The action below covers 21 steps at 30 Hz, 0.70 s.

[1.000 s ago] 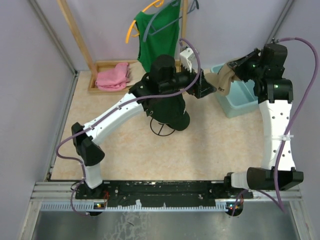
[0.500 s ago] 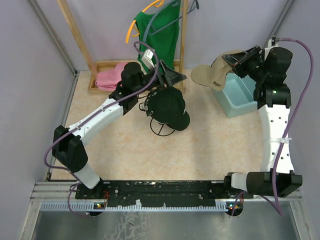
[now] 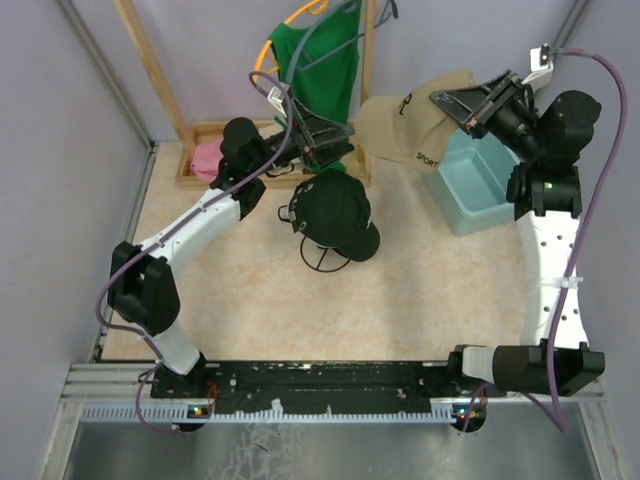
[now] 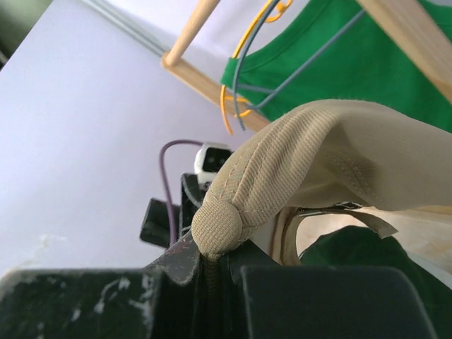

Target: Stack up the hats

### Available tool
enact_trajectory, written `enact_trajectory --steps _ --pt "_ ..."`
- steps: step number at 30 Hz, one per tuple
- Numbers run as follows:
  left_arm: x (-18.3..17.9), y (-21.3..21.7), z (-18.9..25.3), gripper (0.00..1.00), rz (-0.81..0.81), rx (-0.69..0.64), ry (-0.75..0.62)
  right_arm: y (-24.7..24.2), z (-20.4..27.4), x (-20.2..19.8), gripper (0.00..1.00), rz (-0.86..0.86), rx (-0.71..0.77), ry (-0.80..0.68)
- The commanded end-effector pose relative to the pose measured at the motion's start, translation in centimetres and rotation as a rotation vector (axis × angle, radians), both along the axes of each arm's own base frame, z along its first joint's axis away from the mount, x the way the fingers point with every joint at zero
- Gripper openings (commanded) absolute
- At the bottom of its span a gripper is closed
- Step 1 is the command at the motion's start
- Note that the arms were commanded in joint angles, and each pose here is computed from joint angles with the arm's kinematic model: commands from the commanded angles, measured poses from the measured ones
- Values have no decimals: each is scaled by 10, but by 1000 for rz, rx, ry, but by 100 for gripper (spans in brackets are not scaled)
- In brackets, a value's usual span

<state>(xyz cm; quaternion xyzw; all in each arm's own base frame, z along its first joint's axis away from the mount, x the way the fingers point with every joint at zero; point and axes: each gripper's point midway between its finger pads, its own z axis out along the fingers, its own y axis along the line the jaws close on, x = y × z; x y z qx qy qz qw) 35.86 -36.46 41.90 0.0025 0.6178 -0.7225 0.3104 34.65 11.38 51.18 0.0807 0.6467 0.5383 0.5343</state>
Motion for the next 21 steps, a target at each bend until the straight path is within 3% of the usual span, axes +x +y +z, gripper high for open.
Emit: enact_trajectory --steps 1,21 --pt "0 11 5 90 -53 -28 -4 14 32 -25 0 142 -27 -127" --pt "8 -1 3 91 -204 -17 -17 53 22 -55 0 467 -87 -137"
